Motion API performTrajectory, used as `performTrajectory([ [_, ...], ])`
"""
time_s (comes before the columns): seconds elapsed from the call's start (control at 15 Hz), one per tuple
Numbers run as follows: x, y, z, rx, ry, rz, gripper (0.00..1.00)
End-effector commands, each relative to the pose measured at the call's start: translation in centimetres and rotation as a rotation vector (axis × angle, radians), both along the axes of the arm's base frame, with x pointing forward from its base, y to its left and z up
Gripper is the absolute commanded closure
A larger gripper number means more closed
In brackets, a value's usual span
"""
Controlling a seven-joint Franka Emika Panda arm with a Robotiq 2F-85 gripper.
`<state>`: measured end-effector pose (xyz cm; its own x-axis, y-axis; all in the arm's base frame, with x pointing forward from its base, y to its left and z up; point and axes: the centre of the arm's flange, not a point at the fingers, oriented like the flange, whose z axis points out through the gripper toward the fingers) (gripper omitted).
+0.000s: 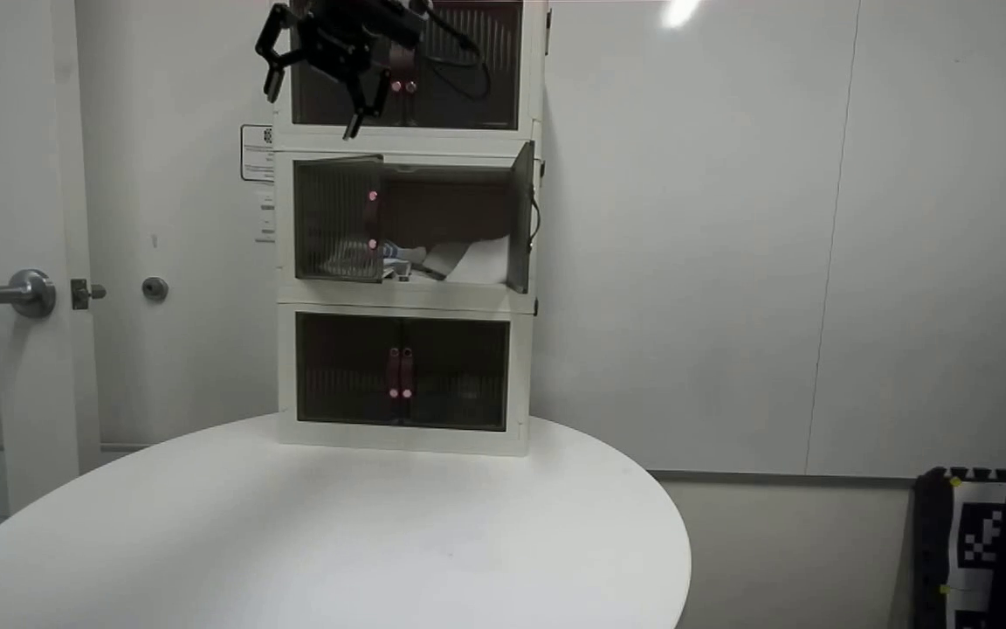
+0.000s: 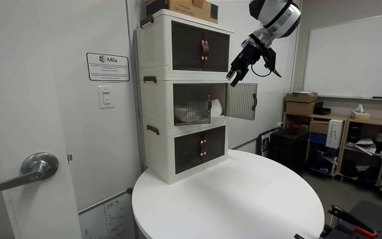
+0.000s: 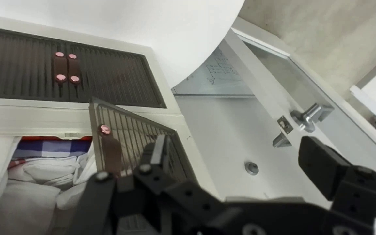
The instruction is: Put the towel in the middle cabinet
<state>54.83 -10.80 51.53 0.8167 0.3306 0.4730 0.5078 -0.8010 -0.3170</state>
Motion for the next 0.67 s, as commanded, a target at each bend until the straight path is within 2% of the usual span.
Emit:
performTrajectory([
  [0.0, -0.7, 0.3, 0.6, -0.044, -0.007, 0.024, 0.0],
  [0.13, -1.9, 0.8, 1.5, -0.086, -0.024, 0.043, 0.0],
  [0.33, -2.4, 0.9, 1.6, -0.095, -0.029, 0.048, 0.0],
  [0.4, -3.3, 2.2, -0.1, -0.155, 0.05, 0.039, 0.0],
  [0.47, -5.0, 4.1, -2.1, -0.222, 0.093, 0.031, 0.0],
  [0.6, -7.6, 6.4, -5.5, -0.289, 0.188, 0.012, 0.0],
])
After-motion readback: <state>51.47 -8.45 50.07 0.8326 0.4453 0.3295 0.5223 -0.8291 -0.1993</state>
